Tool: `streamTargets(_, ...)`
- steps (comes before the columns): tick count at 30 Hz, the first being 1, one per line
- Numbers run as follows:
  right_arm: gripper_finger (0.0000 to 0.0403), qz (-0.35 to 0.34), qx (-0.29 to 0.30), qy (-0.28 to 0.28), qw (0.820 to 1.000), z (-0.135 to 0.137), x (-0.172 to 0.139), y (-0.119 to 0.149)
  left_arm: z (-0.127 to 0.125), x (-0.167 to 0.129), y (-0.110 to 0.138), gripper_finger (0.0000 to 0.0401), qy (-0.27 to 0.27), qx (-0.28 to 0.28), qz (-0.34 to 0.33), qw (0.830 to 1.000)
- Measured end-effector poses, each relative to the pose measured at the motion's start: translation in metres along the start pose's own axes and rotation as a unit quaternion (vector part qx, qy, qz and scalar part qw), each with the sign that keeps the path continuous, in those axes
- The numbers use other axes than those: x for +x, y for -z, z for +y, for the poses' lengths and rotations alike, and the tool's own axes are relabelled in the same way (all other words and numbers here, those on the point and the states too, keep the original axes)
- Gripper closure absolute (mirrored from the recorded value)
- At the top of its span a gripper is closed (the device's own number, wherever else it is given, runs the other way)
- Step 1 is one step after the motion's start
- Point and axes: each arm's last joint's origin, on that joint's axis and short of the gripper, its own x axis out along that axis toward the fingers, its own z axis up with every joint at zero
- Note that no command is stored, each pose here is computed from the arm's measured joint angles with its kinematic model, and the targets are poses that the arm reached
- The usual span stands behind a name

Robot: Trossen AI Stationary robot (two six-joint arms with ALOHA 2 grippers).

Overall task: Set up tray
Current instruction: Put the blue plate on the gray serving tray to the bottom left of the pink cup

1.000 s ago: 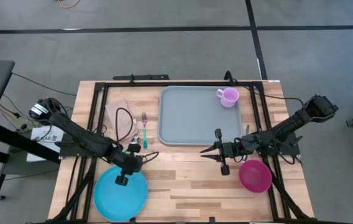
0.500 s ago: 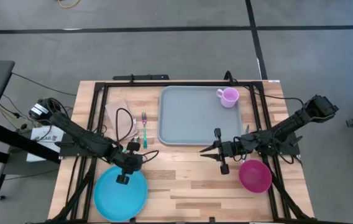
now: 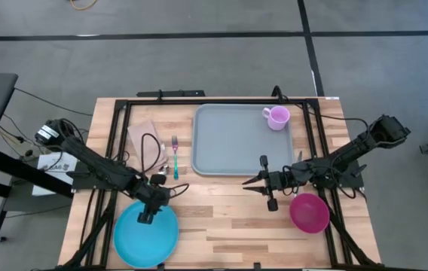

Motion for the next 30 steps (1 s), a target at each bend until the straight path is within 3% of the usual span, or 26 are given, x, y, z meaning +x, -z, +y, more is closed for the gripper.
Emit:
streamTargets(9,0.0351,0.004,-0.001,0.0,1.0,0.0,0.0,0.001,0.011,0.01,0.014,0.0245,-0.028,-0.03,0.014,0.999)
streamTargets(17,0.0351,0.006,-0.001,-0.001,1.0,0.0,0.0,0.001,0.012,0.021,0.025,0.0268,0.024,-0.057,0.007,0.998)
streamTargets(21,0.0351,0.006,-0.001,-0.001,1.0,0.0,0.0,0.001,0.012,0.021,0.025,0.0305,0.025,-0.056,0.006,0.998)
streamTargets(26,0.0351,0.006,-0.001,-0.001,1.0,0.0,0.0,0.001,0.01,0.02,0.018,0.0387,0.035,-0.063,-0.023,0.997)
streamTargets(30,0.0351,0.006,-0.001,-0.001,1.0,0.0,0.0,0.001,0.006,0.011,0.0,0.0391,0.028,-0.072,-0.066,0.995)
